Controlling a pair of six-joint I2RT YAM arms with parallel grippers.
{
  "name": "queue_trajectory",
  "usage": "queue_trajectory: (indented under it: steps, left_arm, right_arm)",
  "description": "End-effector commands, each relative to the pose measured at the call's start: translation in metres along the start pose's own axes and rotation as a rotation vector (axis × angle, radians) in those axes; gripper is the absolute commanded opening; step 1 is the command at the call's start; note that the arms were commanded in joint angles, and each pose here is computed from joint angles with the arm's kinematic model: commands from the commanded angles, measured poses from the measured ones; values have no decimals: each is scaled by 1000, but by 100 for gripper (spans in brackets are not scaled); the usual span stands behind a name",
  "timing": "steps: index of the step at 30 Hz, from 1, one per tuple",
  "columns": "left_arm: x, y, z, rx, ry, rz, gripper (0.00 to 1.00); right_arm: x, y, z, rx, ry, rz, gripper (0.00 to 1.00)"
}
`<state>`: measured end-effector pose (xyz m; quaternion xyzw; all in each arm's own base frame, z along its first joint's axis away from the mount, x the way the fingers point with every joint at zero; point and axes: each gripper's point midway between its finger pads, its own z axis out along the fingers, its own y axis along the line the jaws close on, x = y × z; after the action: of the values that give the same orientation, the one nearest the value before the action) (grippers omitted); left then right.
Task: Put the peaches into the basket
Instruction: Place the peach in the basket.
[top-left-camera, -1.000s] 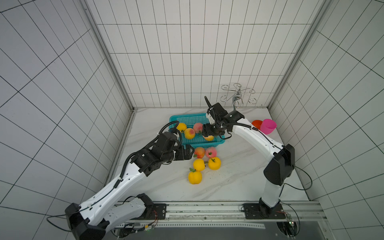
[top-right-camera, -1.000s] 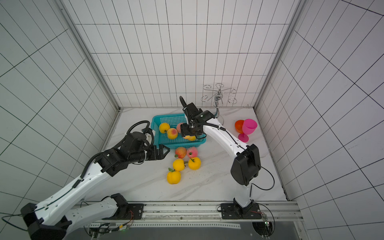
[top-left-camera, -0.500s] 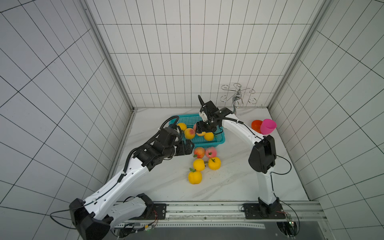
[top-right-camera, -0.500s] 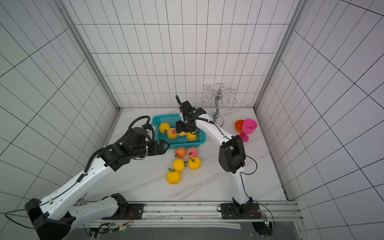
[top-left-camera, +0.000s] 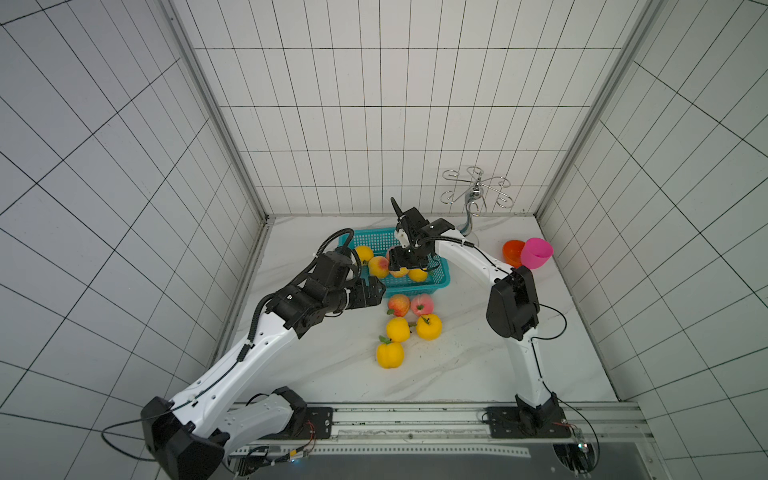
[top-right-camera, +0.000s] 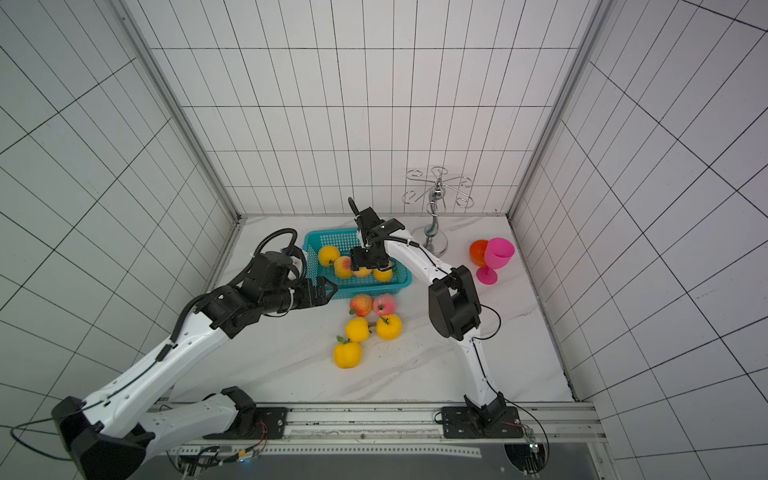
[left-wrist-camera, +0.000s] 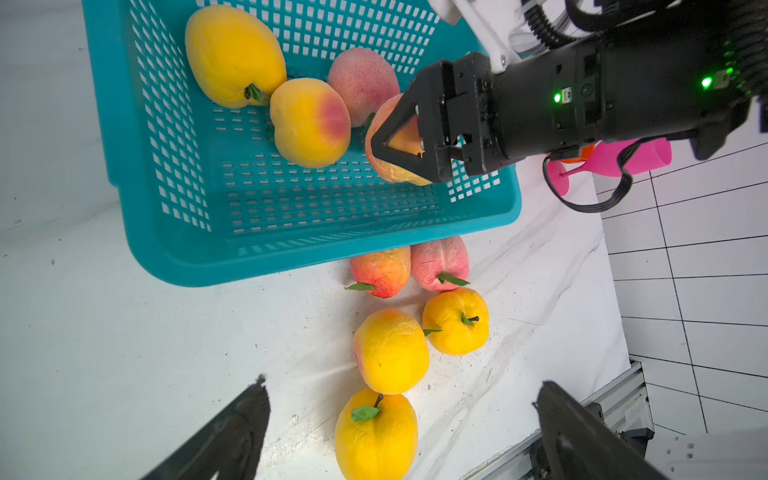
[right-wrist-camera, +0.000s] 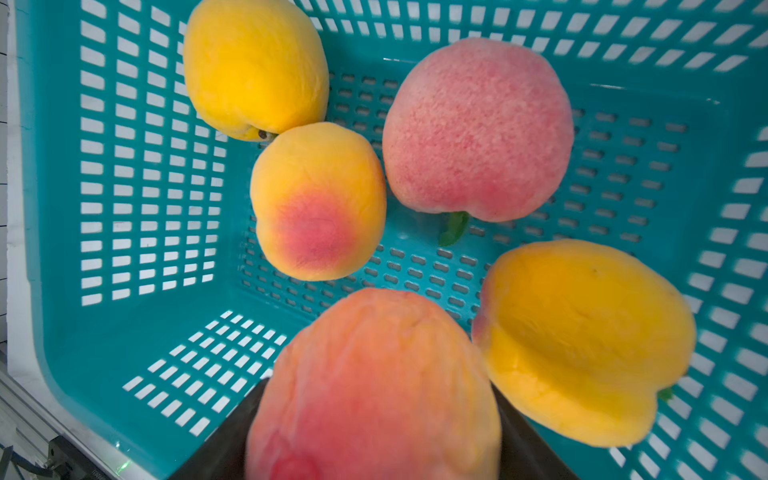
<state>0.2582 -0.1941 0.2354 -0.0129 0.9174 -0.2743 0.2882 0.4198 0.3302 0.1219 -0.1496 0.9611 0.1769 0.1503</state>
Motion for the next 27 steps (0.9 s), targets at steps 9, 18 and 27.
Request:
queue_trajectory:
  steps: [9,18,27]
  left_arm:
    - [6,11,2,-19,19,-5,98]
    - [5,12,4,-22,18,-10,98]
    - [6,13,3,-23,18,-20,98]
  right_arm:
    - [-14,0,12,-8,-7,-7,70]
    - [-16,-3,19,7,0,-20,72]
    - [-16,-5,18,17,-1,-27,74]
